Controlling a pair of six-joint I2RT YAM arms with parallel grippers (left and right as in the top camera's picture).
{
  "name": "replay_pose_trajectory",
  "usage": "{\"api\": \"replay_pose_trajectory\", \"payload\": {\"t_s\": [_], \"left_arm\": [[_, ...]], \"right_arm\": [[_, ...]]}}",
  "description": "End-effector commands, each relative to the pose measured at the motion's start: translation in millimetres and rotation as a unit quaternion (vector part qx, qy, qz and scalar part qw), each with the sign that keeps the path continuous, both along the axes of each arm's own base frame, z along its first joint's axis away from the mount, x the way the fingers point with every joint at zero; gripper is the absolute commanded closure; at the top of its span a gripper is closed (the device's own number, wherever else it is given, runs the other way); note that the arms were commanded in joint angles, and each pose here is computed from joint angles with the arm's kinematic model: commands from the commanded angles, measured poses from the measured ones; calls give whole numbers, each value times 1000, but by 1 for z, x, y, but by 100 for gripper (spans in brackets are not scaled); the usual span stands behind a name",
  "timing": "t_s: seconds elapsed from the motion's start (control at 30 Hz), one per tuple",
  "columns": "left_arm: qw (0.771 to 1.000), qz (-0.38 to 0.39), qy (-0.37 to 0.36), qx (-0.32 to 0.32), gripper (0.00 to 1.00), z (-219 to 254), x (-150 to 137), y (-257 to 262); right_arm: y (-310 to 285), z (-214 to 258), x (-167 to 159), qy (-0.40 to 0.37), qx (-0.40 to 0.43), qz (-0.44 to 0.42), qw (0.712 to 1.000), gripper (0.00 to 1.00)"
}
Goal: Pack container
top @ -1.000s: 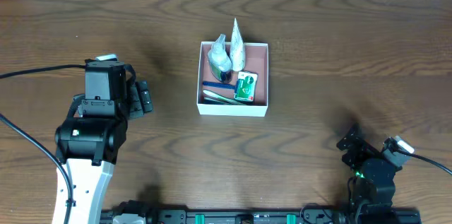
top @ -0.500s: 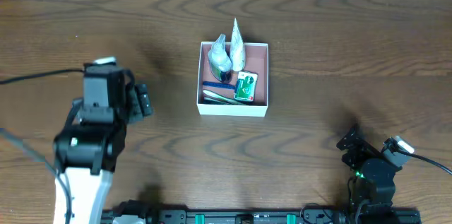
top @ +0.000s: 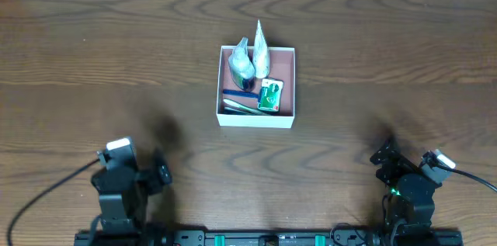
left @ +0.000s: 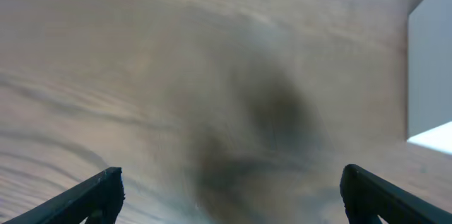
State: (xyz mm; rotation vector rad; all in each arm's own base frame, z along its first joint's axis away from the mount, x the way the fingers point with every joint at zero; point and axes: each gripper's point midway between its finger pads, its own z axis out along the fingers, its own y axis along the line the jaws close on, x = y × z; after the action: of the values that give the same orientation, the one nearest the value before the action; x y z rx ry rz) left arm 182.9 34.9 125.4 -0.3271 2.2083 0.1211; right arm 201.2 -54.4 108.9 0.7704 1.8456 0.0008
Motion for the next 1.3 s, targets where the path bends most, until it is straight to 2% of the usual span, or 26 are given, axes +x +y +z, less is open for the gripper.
{"api": "replay_pose_trajectory", "payload": {"t_s": [0.0, 0.17, 0.33, 1.27], "left_arm": [[1000, -22, -10, -15, 2, -22, -3, -8], [999, -39, -20, -26, 2, -44, -3, -15], [998, -55, 2, -30, 2, -64, -5, -22], [998, -57, 3, -29, 2, -64, -5, -22]], "right_arm": [[1, 0, 0, -4, 0, 0, 1000, 1], [1, 0, 0, -4, 0, 0, 1000, 1], [1, 0, 0, -4, 0, 0, 1000, 1], [1, 0, 0, -4, 0, 0, 1000, 1]]}}
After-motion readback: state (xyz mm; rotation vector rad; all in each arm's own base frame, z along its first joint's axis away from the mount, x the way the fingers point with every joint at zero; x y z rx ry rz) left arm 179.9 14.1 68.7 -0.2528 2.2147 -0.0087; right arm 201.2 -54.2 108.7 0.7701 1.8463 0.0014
